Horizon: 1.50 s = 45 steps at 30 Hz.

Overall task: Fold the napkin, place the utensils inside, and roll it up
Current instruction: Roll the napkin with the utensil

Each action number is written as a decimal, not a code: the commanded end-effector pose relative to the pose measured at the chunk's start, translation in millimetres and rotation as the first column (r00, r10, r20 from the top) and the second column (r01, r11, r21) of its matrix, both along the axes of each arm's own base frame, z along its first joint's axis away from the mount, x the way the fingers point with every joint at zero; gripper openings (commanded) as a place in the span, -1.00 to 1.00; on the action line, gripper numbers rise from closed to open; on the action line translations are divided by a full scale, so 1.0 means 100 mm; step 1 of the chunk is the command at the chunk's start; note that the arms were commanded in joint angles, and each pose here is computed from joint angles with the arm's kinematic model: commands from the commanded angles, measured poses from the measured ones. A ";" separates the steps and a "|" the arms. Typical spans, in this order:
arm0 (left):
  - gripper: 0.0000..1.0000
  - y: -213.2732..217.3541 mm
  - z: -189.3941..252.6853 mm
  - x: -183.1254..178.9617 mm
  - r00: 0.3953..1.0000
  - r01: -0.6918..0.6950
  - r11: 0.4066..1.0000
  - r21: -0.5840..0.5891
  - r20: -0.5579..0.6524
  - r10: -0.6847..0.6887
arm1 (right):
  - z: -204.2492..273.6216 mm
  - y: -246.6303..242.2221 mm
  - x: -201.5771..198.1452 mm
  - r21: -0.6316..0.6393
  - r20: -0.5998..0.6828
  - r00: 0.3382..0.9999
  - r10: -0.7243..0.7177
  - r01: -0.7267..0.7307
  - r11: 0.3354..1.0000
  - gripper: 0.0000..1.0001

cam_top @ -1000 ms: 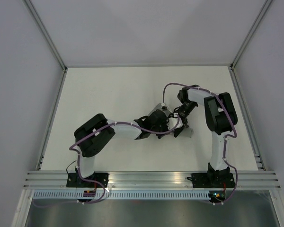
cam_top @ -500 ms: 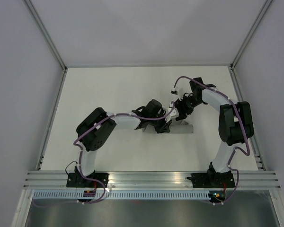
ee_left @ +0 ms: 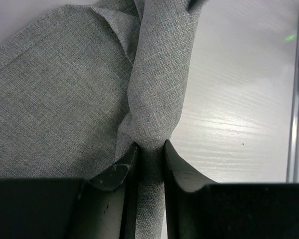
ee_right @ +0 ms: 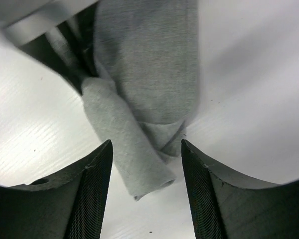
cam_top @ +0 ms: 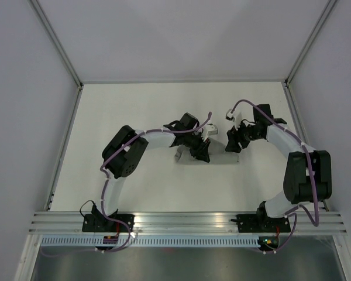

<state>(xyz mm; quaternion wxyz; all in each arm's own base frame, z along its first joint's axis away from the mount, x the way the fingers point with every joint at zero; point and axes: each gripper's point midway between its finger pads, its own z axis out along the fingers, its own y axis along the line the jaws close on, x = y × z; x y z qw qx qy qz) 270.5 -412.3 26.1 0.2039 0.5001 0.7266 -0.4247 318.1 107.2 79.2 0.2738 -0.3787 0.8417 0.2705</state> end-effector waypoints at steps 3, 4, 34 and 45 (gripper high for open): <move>-0.87 0.40 -0.70 -0.45 0.948 0.036 0.970 0.241 -0.315 0.043 | 0.11 0.11 -0.17 -0.032 0.265 0.950 0.167 -0.165 0.986 0.28; -0.87 0.39 -0.69 -0.46 0.941 0.045 0.972 0.230 -0.335 0.036 | 0.16 0.11 -0.20 -0.066 0.312 0.933 0.182 -0.170 0.983 0.29; -0.74 0.34 -0.58 -0.41 0.895 0.084 0.968 0.235 -0.444 0.030 | -0.54 0.56 -0.45 -0.469 0.504 0.743 0.440 -0.192 0.862 0.05; 0.17 0.26 0.12 0.13 0.961 -0.086 0.990 0.112 -0.252 0.112 | -0.62 0.51 -0.63 -0.472 0.336 0.819 0.465 -0.280 0.836 -0.64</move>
